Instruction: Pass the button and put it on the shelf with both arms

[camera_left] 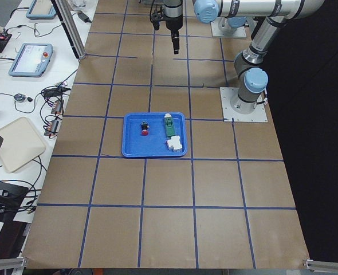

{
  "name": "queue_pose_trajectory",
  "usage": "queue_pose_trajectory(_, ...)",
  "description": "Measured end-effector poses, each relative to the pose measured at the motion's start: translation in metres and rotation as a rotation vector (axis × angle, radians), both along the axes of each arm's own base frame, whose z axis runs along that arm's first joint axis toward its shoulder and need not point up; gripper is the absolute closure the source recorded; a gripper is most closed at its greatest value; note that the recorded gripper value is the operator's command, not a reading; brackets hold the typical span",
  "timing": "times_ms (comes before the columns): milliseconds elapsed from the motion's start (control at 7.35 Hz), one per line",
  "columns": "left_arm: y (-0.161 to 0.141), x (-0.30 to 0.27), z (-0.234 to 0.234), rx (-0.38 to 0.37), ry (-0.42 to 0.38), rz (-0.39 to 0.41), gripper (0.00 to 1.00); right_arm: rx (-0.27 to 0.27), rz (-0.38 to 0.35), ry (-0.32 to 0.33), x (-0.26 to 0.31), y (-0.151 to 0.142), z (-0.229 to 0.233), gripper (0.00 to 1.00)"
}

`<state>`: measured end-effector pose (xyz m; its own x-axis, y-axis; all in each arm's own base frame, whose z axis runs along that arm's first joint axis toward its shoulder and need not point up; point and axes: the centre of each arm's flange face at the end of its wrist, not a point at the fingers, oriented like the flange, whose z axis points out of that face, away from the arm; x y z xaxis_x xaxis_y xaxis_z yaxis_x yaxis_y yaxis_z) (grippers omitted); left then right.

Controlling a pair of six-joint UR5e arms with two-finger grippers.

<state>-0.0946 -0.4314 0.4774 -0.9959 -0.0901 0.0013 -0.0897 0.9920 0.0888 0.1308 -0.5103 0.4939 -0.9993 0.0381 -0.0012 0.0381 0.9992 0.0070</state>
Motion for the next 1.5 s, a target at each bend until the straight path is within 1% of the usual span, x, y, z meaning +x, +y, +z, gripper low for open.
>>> queue_pose_trajectory(1496,-0.0032,0.0022,-0.0058,0.009,0.012,-0.001,0.00,0.002,0.001,-0.001,-0.0002,0.0001,-0.0008,0.00)
